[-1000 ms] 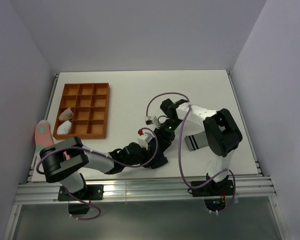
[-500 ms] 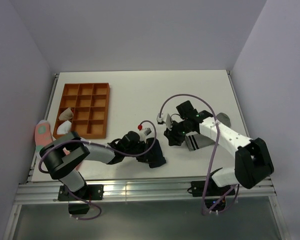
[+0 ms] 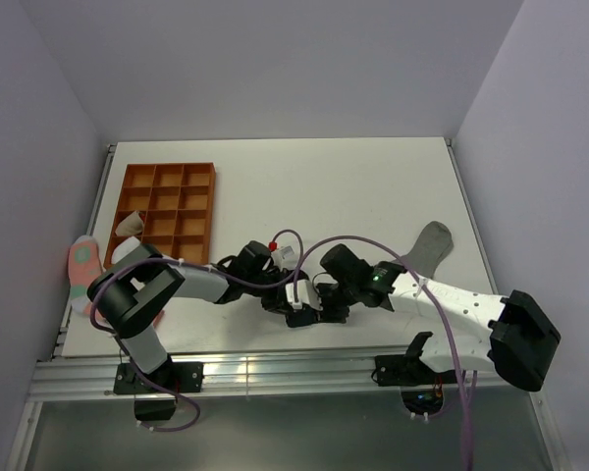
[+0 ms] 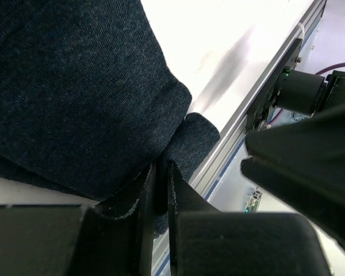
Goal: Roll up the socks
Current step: Roll the sock at the center of the board.
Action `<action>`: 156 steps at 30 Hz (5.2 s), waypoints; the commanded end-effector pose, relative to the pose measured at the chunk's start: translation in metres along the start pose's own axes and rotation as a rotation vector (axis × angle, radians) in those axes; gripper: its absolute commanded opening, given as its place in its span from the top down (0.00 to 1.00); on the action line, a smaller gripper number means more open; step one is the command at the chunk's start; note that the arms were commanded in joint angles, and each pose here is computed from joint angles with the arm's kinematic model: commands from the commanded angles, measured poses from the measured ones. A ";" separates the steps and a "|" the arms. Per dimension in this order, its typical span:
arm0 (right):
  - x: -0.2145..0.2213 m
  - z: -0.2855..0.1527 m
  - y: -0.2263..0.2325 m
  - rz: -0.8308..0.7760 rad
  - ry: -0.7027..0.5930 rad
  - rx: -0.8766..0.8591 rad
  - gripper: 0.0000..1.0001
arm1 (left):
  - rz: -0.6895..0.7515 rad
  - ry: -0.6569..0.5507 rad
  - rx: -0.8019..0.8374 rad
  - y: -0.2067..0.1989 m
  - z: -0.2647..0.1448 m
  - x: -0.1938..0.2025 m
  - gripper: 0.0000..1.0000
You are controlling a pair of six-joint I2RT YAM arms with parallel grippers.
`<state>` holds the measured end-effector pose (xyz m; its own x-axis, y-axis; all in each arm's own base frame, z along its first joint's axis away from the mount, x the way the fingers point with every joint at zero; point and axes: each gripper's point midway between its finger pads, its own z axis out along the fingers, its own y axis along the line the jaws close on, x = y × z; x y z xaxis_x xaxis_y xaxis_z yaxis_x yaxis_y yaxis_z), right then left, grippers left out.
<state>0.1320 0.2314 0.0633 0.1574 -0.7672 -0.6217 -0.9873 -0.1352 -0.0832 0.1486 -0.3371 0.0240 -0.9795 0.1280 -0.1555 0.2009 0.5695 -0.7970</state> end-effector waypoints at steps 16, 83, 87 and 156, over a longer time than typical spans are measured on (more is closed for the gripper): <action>-0.005 0.039 -0.004 -0.166 0.072 0.083 0.50 | -0.074 0.117 -0.180 0.057 -0.006 0.038 1.00; 0.034 0.057 0.009 0.484 0.338 -0.537 0.78 | 0.406 -0.634 0.042 -0.023 -0.082 -0.005 0.51; 0.033 0.058 0.008 0.502 0.338 -0.558 0.78 | 0.477 -0.652 0.075 -0.030 -0.082 -0.001 0.53; 0.016 0.010 -0.066 0.618 0.160 -0.167 0.50 | 0.290 -0.292 -0.183 0.048 0.002 0.045 1.00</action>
<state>0.1721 0.2345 0.0403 -0.4414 -0.8473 -0.2954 -0.8242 0.2526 0.5069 0.1334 -0.3380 0.0338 -0.7695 -0.0419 -0.6373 0.5169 0.5451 -0.6600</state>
